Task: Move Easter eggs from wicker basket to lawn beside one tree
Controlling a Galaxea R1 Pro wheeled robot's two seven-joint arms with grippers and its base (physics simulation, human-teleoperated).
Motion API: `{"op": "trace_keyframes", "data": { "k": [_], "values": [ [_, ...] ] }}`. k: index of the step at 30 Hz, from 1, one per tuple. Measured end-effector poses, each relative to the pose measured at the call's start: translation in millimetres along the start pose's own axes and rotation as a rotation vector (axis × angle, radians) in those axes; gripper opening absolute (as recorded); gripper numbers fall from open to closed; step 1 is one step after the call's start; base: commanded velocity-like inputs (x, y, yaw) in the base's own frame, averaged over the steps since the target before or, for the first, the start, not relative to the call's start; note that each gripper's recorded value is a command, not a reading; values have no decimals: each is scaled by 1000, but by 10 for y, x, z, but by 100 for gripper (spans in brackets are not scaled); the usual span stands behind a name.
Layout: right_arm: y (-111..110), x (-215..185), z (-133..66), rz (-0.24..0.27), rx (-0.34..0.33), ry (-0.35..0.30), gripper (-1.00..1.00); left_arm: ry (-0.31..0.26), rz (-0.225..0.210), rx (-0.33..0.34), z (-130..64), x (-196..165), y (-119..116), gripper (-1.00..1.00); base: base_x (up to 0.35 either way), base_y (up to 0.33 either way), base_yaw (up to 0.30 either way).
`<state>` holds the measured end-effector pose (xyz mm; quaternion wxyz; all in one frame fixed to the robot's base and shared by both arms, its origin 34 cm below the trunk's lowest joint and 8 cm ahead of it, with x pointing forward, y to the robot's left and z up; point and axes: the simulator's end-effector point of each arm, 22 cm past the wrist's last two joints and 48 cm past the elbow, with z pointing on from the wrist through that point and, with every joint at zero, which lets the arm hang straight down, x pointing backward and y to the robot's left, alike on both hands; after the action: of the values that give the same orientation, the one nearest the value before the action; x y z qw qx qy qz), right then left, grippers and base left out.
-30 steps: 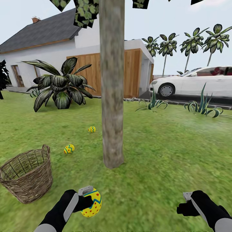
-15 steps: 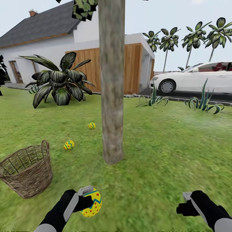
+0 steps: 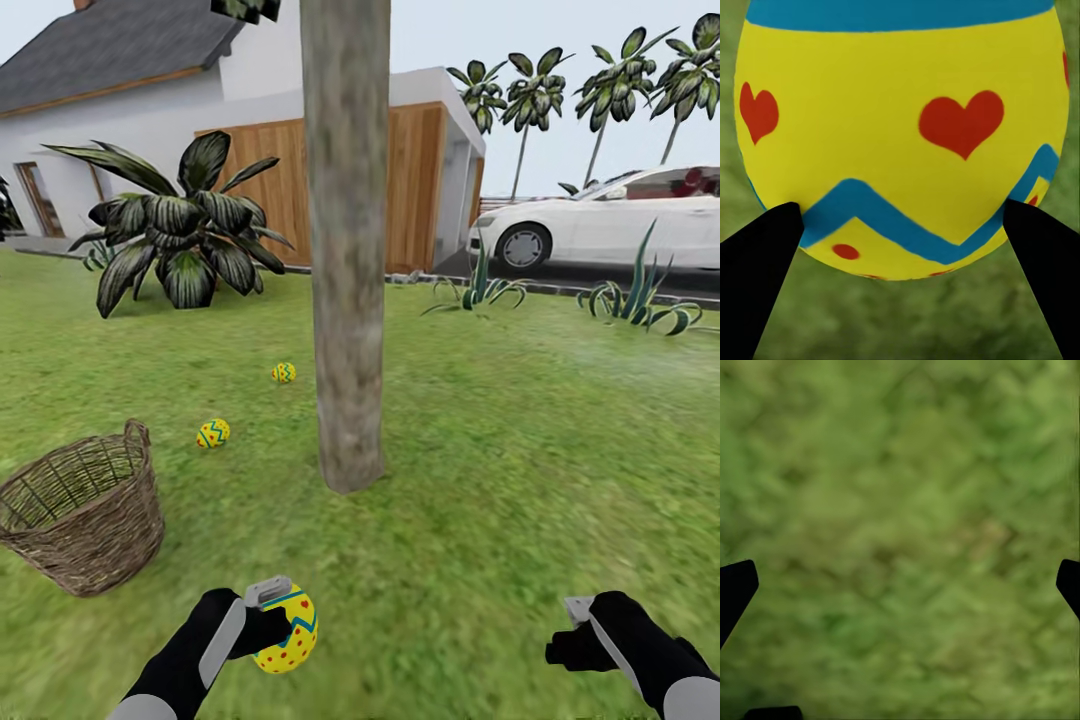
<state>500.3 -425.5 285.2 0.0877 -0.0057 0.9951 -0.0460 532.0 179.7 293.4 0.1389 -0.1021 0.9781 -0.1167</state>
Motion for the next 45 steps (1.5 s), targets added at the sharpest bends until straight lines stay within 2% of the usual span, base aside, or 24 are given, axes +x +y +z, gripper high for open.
{"op": "trace_keyframes", "data": {
  "k": [45],
  "values": [
    [138,577,662,-21,-10,176,100,165,-37,-38,614,603,270,-100,0,0,0]
  ]
}}
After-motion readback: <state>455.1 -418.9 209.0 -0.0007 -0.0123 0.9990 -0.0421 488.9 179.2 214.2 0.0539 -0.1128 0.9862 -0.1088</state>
